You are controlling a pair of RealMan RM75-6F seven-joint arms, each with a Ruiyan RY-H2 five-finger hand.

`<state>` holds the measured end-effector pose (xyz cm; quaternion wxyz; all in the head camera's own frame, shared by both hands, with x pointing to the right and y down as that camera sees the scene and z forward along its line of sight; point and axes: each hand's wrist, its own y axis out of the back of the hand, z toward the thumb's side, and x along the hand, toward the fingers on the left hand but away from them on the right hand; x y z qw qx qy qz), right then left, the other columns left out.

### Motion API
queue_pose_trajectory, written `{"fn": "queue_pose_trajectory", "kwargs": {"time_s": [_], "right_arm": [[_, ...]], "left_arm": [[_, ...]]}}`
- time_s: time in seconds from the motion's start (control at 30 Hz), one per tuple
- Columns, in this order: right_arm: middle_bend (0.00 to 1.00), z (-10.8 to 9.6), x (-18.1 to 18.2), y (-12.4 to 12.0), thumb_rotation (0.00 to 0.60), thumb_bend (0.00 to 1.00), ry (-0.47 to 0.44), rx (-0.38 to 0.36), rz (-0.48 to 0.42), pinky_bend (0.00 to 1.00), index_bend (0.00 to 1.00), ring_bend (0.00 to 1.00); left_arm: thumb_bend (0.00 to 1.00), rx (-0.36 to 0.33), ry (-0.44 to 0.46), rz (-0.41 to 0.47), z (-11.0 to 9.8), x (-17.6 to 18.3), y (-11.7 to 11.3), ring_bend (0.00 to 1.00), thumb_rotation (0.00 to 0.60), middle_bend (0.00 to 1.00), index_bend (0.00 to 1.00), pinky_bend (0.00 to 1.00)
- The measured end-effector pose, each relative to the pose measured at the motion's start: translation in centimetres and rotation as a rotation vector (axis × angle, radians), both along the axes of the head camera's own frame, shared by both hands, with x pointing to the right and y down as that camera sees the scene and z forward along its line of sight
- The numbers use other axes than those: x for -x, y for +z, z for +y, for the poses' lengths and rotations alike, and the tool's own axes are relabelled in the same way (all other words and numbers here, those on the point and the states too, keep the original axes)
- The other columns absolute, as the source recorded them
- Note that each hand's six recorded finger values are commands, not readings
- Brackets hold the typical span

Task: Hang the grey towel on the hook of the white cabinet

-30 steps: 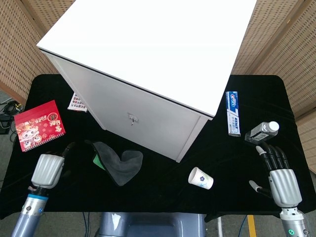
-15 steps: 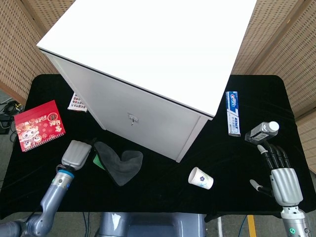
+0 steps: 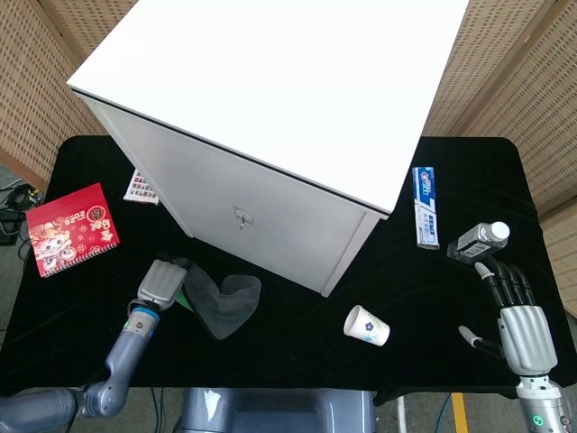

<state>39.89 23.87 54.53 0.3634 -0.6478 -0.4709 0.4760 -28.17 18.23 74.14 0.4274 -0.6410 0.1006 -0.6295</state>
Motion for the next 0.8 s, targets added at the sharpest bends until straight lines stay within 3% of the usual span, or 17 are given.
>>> {"fn": "queue_pose_trajectory", "kwargs": {"time_s": [0.07,0.2,0.33,0.57,0.8], "right_arm": [[0.0,0.0,-0.1,0.0,0.6,0.15,0.002,0.0,-0.001,0.0,0.0,0.0],[0.0,0.0,0.0,0.1,0.6,0.15,-0.002,0.003,-0.003,0.0,0.0,0.0],[0.0,0.1,0.1,0.2,0.6,0.15,-0.006,0.007,-0.001,0.0,0.0,0.0],[0.0,0.1,0.0,0.0,0.6,0.15,-0.002,-0.001,-0.008,0.0,0.0,0.0],[0.0,0.2,0.2,-0.2,0.6,0.15,-0.01,-0.005,-0.012,0.0,0.0,0.0]], "left_arm": [[0.15,0.002,-0.004,-0.004,0.0,0.0,0.2,0.75,0.6,0.79,0.23,0.65],[0.41,-0.002,0.004,-0.014,-0.1,-0.2,0.6,0.75,0.6,0.79,0.27,0.65],[0.61,-0.026,0.018,-0.016,-0.2,-0.5,0.7,0.75,0.6,0.79,0.38,0.65],[0.66,-0.118,0.074,0.012,-0.4,-1.7,-0.3,0.75,0.6,0.79,0.58,0.65],[0.66,-0.256,0.178,0.067,-0.8,-2.6,-3.7,0.75,0.6,0.79,0.71,0.65]]}}
